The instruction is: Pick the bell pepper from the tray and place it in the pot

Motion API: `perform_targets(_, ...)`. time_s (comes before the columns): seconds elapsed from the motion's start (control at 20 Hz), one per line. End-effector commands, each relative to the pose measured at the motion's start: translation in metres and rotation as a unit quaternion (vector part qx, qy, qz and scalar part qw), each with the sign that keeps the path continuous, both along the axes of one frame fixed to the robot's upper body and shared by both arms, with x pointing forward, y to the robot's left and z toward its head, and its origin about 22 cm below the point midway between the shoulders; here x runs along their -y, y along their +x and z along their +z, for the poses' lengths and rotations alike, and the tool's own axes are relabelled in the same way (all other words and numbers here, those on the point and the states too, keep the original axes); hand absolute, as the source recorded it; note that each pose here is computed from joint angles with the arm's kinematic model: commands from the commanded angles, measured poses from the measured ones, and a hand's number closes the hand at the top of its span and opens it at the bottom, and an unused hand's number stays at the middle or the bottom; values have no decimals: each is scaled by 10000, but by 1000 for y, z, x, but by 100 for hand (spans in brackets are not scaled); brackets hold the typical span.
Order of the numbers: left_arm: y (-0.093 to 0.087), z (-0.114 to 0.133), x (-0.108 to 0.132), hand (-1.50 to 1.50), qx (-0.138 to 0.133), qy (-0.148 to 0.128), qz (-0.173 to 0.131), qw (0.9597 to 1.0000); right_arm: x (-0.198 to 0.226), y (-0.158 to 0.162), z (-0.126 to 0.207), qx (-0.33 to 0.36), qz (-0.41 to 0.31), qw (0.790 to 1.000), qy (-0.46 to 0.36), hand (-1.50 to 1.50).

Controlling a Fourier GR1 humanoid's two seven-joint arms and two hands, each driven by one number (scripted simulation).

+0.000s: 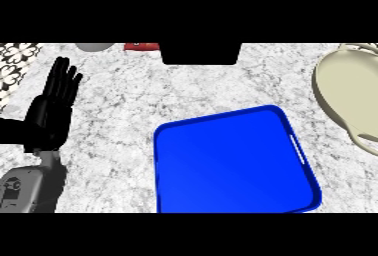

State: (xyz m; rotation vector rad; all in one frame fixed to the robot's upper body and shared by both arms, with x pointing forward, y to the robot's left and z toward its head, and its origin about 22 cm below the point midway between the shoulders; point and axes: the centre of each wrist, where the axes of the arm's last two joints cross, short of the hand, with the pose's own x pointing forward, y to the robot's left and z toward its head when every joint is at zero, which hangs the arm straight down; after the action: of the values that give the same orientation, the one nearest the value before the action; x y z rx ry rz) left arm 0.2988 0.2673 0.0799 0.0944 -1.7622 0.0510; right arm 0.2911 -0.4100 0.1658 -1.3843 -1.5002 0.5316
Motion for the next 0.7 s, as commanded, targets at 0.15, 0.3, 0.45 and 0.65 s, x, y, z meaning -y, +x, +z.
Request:
perform_targets(0.15, 3, 0, 3, 0, -9, 100, -46, 9999, 66, 23, -36, -103, 63, 9999, 115, 150)
perform_targets(0.3, 16, -2, -5, 0, 66, 42, -29, 10000, 81, 32, -42, -101, 99, 9999, 7, 150)
perform_targets(0.45, 8, 10, 11, 0, 62, 65, -87, 9999, 94, 32, -55, -171, 74, 9998, 27, 150)
perform_targets(0.65, 0, -6, 11, 0, 98, 3, -68, 9999, 101, 33, -70, -484, -78, 9988, -34, 150)
